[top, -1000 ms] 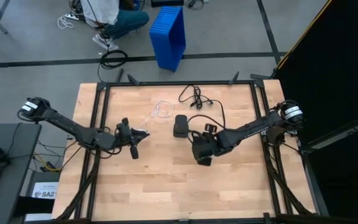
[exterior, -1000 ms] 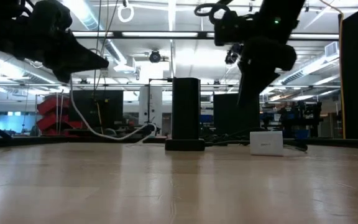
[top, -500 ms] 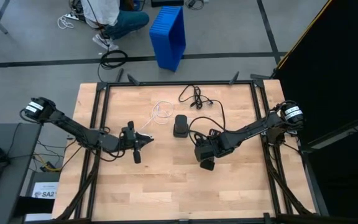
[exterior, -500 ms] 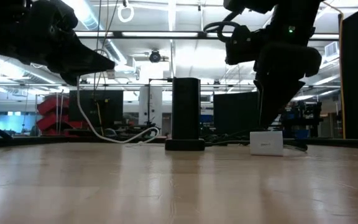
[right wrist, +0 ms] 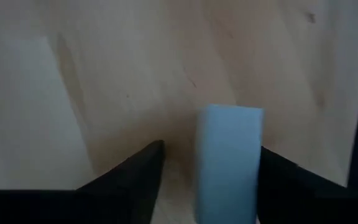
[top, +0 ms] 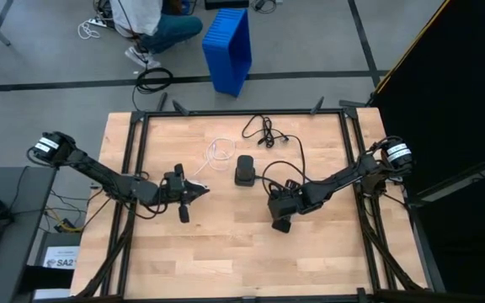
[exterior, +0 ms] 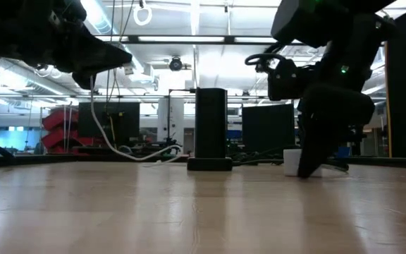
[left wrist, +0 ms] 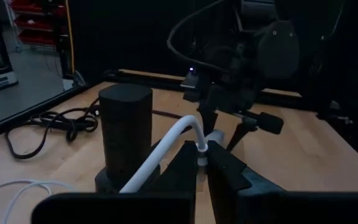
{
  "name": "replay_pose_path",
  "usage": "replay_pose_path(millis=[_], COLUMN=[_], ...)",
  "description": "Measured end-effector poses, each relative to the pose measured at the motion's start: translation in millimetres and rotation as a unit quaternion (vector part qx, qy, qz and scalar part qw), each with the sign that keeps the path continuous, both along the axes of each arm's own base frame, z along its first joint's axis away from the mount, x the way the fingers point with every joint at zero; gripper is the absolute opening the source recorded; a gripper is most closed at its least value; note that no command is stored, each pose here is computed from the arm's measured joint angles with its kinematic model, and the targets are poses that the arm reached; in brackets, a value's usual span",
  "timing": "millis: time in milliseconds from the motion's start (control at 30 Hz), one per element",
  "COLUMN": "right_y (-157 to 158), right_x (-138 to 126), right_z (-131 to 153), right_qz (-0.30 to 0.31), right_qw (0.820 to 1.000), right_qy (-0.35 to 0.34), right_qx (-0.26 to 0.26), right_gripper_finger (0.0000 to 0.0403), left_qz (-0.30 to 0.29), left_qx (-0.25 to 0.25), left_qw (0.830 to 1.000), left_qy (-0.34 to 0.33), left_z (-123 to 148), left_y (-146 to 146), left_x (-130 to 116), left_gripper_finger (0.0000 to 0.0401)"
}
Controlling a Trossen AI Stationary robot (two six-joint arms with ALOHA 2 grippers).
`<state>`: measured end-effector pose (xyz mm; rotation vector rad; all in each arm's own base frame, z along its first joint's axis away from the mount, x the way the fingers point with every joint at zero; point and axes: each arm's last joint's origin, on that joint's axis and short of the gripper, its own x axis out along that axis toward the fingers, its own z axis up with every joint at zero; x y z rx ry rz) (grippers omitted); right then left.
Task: Insert USB
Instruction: Insert the white charger cable into the white charger adapter
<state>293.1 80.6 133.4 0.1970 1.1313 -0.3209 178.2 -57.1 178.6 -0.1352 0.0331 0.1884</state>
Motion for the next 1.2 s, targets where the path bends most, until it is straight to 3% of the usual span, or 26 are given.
replay_pose_path(millis=[167,367,500,633,767,833,933,1000,1200], right_y=[2.0,5.5,15.4,29.9,30.1,22.6,8.0,-0.3,-12.2], right_x=[-0.7,1.0,16.9,32.3,33.8,29.2,24.1,24.8,30.6], right_z=[-0.5,-0.5,7.9,26.7,41.2,42.5,43.3,45.1,45.8], right_qz=[0.011,0.032,0.053,0.111,0.173,0.192,0.197,0.201,0.213], right_qw=[1.000,0.999,0.988,0.949,0.880,0.849,0.820,0.810,0.811], right_qy=[0.000,-0.017,-0.127,-0.274,-0.425,-0.475,-0.523,-0.539,-0.535], right_qx=[-0.004,-0.029,-0.070,-0.108,-0.126,-0.126,-0.127,-0.119,-0.100], right_gripper_finger=[0.0069,0.0065,0.0065,0.0065,0.0065,0.0065,0.0065,0.0065,0.0065], left_qz=[0.000,0.000,-0.001,-0.041,-0.088,-0.101,-0.107,-0.108,-0.107], left_qx=[-0.003,-0.004,-0.020,0.004,0.028,0.032,0.037,0.040,0.077], left_qw=[1.000,1.000,0.999,0.994,0.987,0.984,0.982,0.983,0.984], left_qy=[-0.005,-0.010,-0.050,-0.100,-0.129,-0.143,-0.150,-0.141,-0.118], left_z=[1.0,2.0,10.1,21.4,27.1,29.8,30.3,27.7,26.3], left_y=[0.0,-0.1,-0.1,-3.0,-5.6,-6.2,-6.9,-8.2,-16.6], left_x=[0.0,0.1,0.0,-1.2,-2.2,-2.8,-2.3,0.8,21.0], left_gripper_finger=[0.0000,0.0000,0.0000,0.0000,0.0000,0.0000,0.0000,0.0000,0.0000])
